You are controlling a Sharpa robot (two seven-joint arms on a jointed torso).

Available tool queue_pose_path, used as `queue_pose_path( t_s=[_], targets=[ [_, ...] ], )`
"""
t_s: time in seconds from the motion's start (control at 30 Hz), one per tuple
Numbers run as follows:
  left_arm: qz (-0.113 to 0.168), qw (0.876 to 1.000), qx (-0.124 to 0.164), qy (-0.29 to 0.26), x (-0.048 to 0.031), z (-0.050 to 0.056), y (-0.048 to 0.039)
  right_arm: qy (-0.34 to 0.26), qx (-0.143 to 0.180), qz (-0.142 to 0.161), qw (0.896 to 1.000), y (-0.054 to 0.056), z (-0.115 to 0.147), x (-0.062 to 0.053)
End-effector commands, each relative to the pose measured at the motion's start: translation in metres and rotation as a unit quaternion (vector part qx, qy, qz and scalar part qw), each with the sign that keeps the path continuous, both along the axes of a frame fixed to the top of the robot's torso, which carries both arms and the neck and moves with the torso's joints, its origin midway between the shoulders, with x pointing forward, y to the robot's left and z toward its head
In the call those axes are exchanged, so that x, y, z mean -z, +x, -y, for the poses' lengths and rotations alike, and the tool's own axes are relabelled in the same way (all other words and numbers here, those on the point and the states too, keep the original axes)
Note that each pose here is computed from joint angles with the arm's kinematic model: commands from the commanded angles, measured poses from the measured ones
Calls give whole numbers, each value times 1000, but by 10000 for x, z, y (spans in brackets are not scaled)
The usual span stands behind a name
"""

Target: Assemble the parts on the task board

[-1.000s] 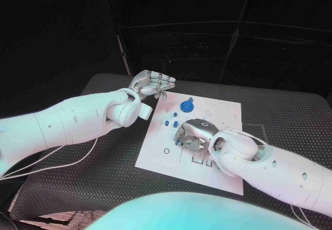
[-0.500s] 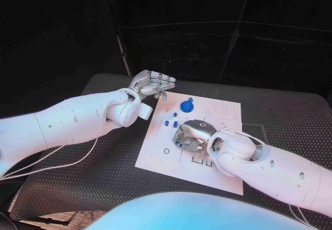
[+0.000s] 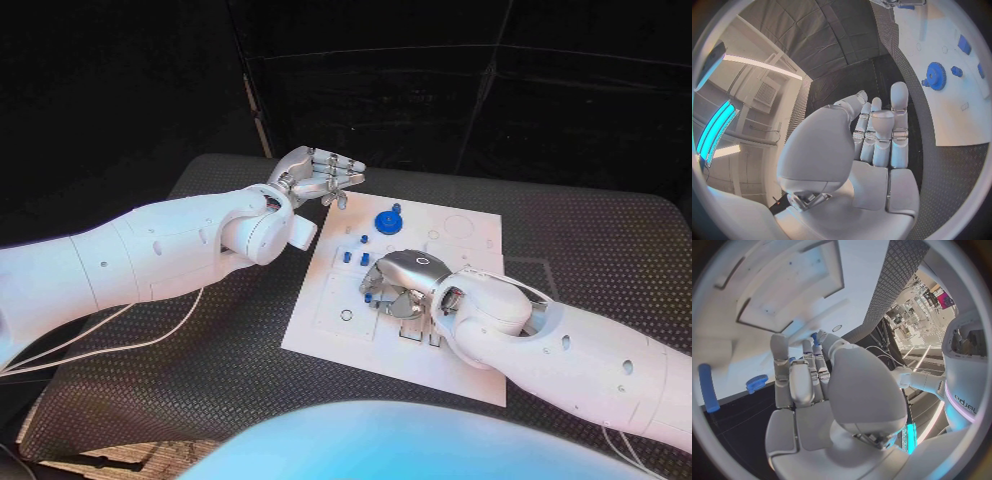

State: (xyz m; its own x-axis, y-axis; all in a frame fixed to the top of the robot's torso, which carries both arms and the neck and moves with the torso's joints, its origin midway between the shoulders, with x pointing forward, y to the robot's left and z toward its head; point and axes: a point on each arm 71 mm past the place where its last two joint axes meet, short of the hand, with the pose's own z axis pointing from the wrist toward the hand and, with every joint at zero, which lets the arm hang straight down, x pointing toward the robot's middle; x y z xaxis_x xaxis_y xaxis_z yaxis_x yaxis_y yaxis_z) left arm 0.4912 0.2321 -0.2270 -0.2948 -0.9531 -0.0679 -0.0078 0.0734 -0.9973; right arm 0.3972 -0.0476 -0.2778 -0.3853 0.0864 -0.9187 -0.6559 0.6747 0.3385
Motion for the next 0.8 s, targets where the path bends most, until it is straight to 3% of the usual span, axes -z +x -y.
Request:
queue_pose_path(
  t_s=[0.03, 0.57, 0.8],
  targets=[
    [0, 1000, 6, -4, -15, 15, 6, 16, 15, 19, 1000, 20, 27, -25],
    [-1, 1000, 5, -3, -8, -10, 11, 79, 16, 44, 996, -73, 193, -189],
    [-1, 1000, 2, -2, -7, -41, 9, 85, 45, 23, 995, -112, 473, -299]
  ],
)
